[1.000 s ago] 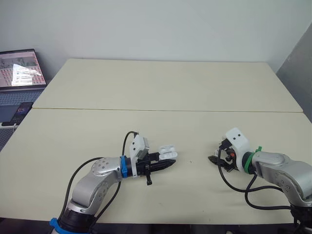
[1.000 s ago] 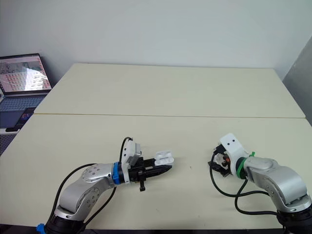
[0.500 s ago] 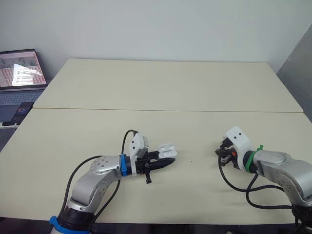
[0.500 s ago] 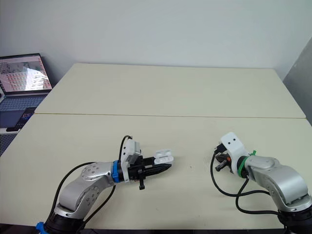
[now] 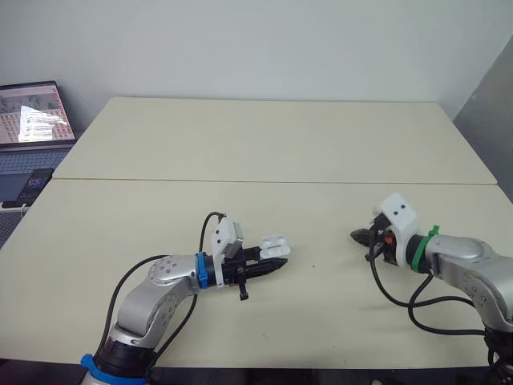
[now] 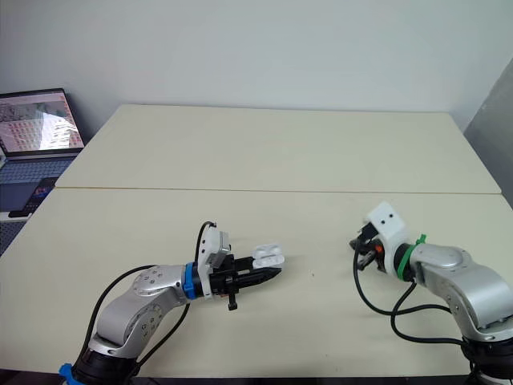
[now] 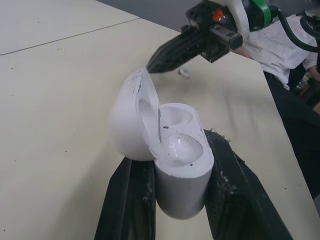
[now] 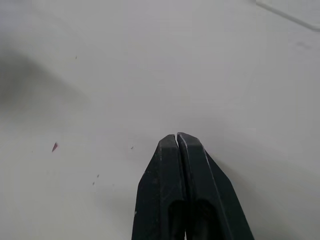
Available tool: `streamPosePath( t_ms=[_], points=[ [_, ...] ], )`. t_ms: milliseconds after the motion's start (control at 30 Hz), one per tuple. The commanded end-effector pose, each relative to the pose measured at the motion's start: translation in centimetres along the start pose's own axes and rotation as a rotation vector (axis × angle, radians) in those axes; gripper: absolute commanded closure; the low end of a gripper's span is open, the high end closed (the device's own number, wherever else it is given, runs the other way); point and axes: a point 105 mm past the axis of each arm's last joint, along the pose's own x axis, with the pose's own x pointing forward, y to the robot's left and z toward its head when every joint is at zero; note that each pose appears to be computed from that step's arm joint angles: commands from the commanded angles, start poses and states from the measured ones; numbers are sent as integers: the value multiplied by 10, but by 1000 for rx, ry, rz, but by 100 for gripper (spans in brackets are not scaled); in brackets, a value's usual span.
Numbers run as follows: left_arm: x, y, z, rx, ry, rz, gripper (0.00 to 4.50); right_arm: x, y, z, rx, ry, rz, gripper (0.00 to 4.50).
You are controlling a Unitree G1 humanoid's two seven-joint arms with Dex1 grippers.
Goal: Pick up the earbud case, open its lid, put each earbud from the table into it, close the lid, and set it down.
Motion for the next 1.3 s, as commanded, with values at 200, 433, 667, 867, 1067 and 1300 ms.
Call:
streamPosePath(
  t_ms=[200,433,667,867,1067,1300],
  points=[
    [-1,-1,8,32,-28,-7,368,-38,-33,11,59,-103,-92,246],
    [-2,-1,6,34,-17,-15,368,-73,-54,-23,55,32,-151,1],
    [-2,0,5,38,-13,-21,368,-83,-71,-58,184,133,-312,1],
    [-4,-2,3,36,-9,-16,368,-81,-66,-58,281,41,-444,1],
    [-5,-2,2,33,-7,-14,368,-75,-55,-53,292,-119,-606,1],
    [-3,-3,2,33,-4,-24,368,-57,-40,-82,392,-177,-726,1]
  ],
)
